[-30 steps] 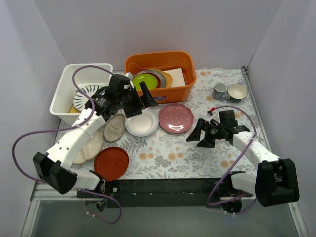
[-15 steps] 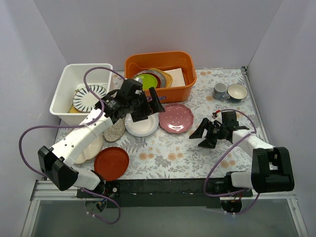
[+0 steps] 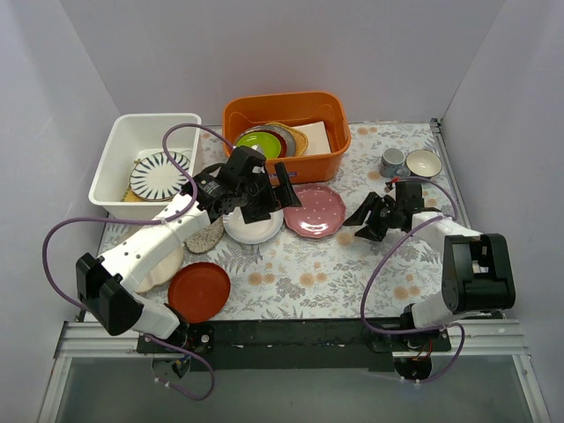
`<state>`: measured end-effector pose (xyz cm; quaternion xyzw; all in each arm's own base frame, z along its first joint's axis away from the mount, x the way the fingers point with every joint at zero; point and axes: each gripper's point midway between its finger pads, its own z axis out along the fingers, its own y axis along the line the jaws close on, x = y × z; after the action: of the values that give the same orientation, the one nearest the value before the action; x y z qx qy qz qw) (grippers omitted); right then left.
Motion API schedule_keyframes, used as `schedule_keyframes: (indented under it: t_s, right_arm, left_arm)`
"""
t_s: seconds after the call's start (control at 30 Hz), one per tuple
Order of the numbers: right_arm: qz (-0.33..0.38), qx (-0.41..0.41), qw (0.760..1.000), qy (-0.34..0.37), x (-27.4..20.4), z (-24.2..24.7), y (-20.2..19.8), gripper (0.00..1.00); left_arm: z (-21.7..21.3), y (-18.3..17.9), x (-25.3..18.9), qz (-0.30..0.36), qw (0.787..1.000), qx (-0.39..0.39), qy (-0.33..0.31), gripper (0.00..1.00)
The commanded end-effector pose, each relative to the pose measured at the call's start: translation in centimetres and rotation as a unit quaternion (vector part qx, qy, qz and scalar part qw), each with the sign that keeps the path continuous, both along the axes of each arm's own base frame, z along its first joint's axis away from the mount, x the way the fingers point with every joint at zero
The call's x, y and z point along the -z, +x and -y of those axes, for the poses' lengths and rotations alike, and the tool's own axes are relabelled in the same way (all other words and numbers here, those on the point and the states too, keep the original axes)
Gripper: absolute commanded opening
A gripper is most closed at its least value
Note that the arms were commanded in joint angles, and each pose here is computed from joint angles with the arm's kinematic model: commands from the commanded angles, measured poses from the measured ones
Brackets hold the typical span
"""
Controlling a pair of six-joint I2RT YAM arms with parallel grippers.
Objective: Place the plates into the plastic bin on the countertop
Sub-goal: Pick up the plate at the center of the board.
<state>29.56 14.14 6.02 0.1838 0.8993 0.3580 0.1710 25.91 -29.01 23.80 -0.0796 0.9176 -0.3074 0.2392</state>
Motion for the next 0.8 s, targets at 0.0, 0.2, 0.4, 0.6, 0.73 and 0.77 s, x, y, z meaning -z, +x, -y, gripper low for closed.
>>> schedule_keyframes:
  t_s: [0.0,0.2,0.4,0.6,0.73,0.77]
  right_arm:
    - [0.033,0.019,0.999,-0.021,-0.8,0.7,3.2,0.63]
    - [0.029,0.021,0.999,-0.019,-0.1,0.5,4.8,0.50]
    - [0.026,0.008,1.000,-0.012,0.1,-0.3,5.9,0.48]
    - [0.009,-0.012,0.999,-0.046,1.3,-1.0,6.1,0.47]
    - [0.003,-0.034,0.994,-0.106,2.2,-1.6,5.9,0.45]
    - [0.008,-0.036,0.992,-0.119,1.9,-1.7,6.4,0.44]
  left_arm:
    - [-0.1,-0.2,0.0,0.004,1.000,-0.006,0.000,0.98]
    - [-0.2,-0.4,0.2,0.002,1.000,-0.005,0.001,0.98]
    - [-0.4,-0.7,0.5,-0.003,1.000,-0.006,0.002,0.98]
    - [-0.2,-0.8,0.6,-0.006,1.000,-0.004,-0.002,0.98]
    - [-0.3,-0.9,0.7,-0.005,1.000,-0.005,-0.003,0.98]
    - [-0.3,-0.8,0.7,-0.005,1.000,-0.005,-0.003,0.98]
